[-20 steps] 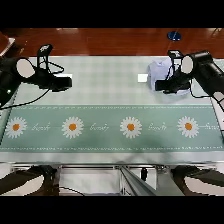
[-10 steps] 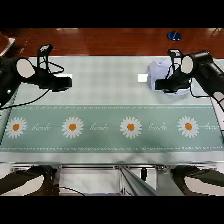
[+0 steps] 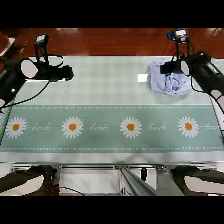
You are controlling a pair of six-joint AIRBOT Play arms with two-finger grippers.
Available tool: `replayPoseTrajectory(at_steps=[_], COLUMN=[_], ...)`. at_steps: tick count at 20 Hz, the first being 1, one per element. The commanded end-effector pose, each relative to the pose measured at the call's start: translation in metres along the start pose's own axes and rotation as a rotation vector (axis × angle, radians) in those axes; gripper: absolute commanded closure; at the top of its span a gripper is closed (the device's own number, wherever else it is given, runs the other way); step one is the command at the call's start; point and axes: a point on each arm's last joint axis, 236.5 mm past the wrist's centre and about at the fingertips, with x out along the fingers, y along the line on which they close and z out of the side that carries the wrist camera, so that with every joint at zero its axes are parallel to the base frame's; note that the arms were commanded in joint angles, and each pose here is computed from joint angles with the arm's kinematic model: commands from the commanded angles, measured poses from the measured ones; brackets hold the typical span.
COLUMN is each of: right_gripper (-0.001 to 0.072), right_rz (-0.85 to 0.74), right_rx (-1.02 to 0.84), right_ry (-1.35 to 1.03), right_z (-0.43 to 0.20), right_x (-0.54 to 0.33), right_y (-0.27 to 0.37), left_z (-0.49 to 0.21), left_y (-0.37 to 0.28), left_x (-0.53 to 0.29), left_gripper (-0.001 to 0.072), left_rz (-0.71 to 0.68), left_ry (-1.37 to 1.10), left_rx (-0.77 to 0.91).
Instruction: Fold the shirts.
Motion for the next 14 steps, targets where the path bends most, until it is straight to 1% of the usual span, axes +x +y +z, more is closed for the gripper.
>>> replayPoseTrajectory(at_steps=[1,2,4,5,8,11,12,13,14], right_gripper=[0.0298,0.03,0.0301,0.0302,0.0302,0.0308,0.0332,0.0435,0.0588], right_rz=[-0.1,-0.114,-0.088,-0.074,-0.027,0.064,0.11,0.16,0.215], right_rx=[0.185,0.288,0.47,0.522,0.547,0.504,0.509,0.504,0.49], right_ry=[-0.041,0.01,0.074,0.103,0.229,0.37,0.412,0.44,0.457], right_z=[0.007,-0.008,-0.031,-0.042,-0.08,-0.113,-0.121,-0.123,-0.122], right_x=[0.043,0.057,0.076,0.083,0.102,0.11,0.109,0.105,0.1], right_y=[-0.06,-0.081,-0.104,-0.11,-0.106,-0.076,-0.063,-0.051,-0.039], left_z=[0.008,0.008,0.007,0.007,0.001,-0.016,-0.022,-0.026,-0.029], left_y=[0.001,0.001,0.001,0.001,0.0,-0.005,-0.004,-0.003,0.0], left_x=[0.009,0.01,0.01,0.011,0.018,0.026,0.025,0.022,0.016], left_gripper=[0.0199,0.0199,0.0199,0.0199,0.0199,0.0199,0.0199,0.02,0.0199], left_rz=[-0.002,-0.002,-0.002,-0.002,-0.002,-0.005,-0.003,0.001,0.005], left_ry=[-0.036,-0.034,-0.034,-0.034,-0.011,0.055,0.078,0.101,0.135], left_rx=[-0.009,-0.009,-0.01,-0.01,-0.008,-0.004,-0.003,0.001,0.024])
